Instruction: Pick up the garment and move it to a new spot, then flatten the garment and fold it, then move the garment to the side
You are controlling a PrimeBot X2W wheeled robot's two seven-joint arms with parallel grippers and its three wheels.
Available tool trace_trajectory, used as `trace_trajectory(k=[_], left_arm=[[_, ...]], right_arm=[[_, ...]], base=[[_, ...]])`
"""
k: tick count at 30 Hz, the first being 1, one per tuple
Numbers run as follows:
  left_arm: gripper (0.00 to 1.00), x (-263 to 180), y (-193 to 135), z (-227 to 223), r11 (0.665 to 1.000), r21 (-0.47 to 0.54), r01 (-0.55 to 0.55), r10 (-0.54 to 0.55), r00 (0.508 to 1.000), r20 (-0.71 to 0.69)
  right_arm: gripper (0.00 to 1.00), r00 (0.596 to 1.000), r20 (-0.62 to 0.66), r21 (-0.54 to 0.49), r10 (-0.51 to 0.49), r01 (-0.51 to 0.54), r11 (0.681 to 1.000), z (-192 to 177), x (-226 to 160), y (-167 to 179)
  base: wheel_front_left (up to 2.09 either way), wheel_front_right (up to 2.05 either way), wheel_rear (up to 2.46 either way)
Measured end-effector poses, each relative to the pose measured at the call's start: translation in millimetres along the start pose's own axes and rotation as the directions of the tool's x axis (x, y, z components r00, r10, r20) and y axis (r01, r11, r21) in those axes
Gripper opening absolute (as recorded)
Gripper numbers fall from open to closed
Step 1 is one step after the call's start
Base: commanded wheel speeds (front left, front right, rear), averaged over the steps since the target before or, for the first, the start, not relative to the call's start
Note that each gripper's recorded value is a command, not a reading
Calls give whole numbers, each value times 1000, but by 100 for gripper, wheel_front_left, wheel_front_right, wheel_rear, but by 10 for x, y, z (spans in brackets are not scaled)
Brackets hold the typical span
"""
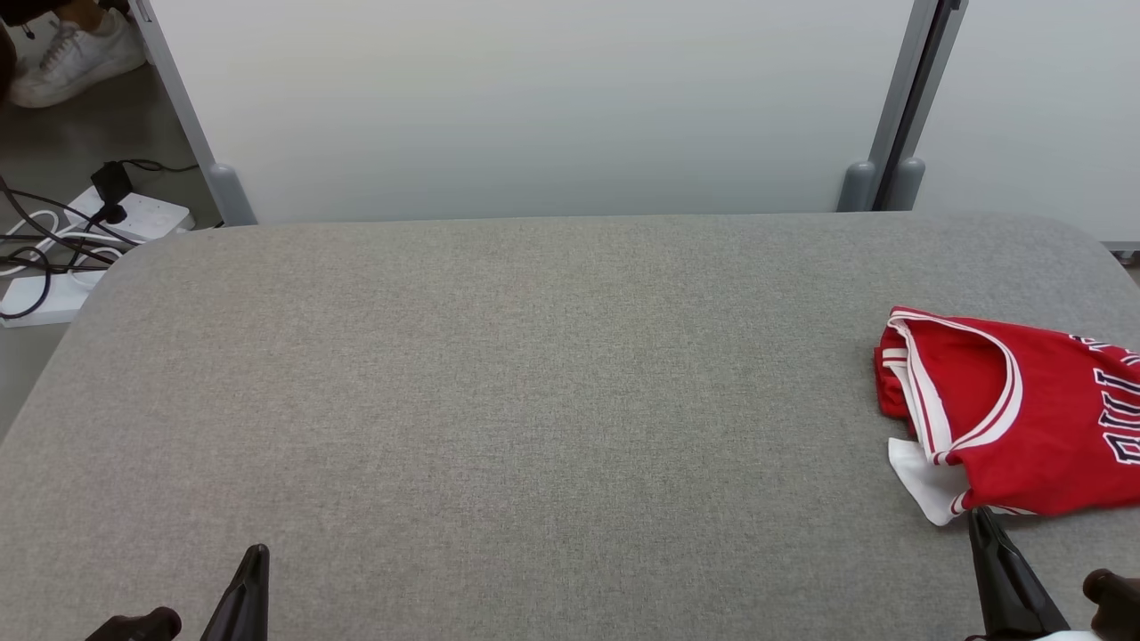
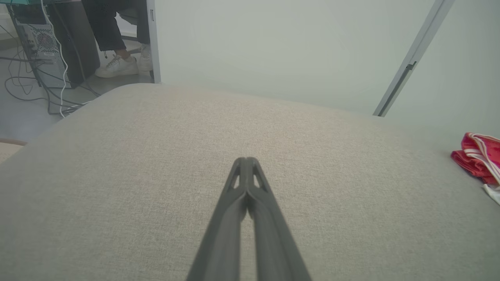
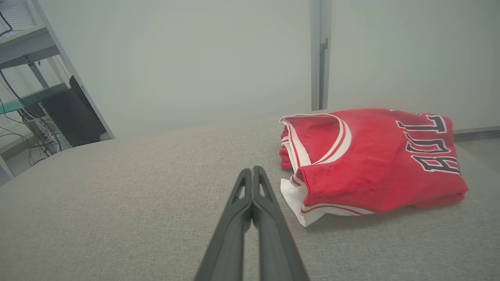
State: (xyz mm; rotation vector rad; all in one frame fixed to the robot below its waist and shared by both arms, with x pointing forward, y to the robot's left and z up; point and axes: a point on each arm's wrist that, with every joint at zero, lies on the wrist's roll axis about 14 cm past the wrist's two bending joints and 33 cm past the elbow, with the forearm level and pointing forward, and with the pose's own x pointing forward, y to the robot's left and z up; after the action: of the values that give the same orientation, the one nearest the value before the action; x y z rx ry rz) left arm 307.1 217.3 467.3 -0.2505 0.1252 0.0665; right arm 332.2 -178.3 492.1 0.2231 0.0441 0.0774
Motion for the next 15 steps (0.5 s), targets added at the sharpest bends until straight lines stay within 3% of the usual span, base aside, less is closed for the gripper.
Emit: trace_trajectory(k=[15], left_arm=[[0, 73, 19, -50, 988, -152, -26, 20, 999, -38]], right_arm=[[0, 999, -12, 162, -30, 31, 986, -31, 38, -66]], base=[[0, 0, 0]])
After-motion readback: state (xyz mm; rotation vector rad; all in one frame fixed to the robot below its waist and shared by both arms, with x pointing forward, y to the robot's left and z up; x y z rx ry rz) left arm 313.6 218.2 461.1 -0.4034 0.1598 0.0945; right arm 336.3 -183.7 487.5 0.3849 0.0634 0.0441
